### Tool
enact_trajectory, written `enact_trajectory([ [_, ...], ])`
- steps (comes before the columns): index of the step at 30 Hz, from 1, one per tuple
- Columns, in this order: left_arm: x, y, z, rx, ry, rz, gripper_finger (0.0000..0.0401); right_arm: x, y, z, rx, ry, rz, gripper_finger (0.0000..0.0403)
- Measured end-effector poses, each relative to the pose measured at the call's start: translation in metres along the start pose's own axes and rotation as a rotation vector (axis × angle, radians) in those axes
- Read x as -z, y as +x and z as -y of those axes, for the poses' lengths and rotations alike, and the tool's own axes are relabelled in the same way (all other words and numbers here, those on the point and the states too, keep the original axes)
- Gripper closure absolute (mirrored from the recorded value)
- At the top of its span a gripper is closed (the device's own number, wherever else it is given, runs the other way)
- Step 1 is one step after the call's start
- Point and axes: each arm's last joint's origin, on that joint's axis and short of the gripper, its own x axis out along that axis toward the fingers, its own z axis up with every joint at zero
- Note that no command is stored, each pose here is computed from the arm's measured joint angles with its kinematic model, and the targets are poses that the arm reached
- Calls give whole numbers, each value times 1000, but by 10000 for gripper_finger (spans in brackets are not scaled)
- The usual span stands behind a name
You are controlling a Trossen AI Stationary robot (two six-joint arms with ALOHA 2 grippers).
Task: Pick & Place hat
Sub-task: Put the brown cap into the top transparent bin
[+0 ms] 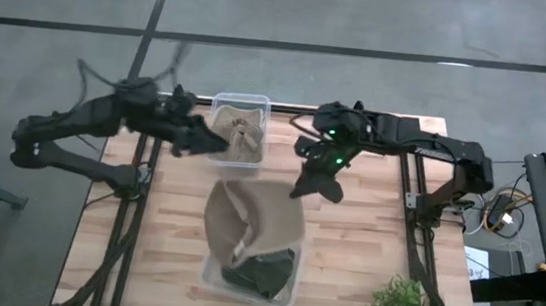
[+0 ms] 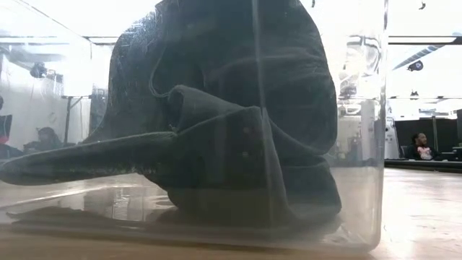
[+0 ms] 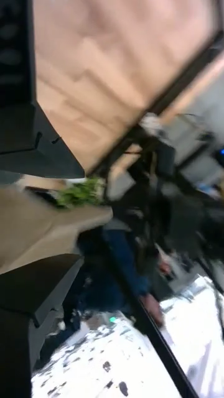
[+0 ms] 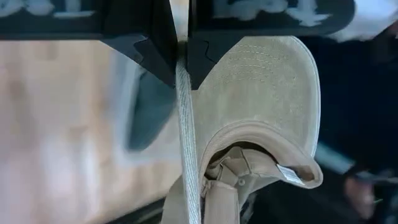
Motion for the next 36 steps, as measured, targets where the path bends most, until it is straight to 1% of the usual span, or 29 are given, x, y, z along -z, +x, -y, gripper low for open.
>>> enact_trajectory([
  [3, 0, 16, -5, -4, -78, -85, 200, -10, 11, -1, -83, 13, -70, 391],
  [6, -1, 29, -6, 41, -156, -181, 200, -20, 22, -2, -151, 16, -119, 391],
  [9, 2, 43, -11, 70, -223, -284, 200, -25, 28, 0, -155, 36, -179, 391],
  [11, 4, 50, -15, 84, -287, -349, 200, -27, 34, 4, -138, 50, -227, 391],
  [14, 6, 58, -18, 100, -348, -415, 200, -32, 43, 10, -127, 35, -254, 391],
  [18, 9, 70, -25, 89, -381, -467, 200, -42, 52, 14, -128, 16, -248, 391],
  [21, 12, 73, -28, 82, -394, -494, 200, -45, 58, 17, -124, 9, -262, 391],
  [25, 13, 77, -29, 90, -402, -522, 200, -48, 61, 20, -68, 0, -257, 391],
  [31, 17, 76, -30, 80, -419, -564, 200, -50, 55, 25, -56, 8, -243, 391],
  [36, 20, 75, -33, 49, -436, -587, 200, -54, 45, 19, -67, -34, -211, 391],
])
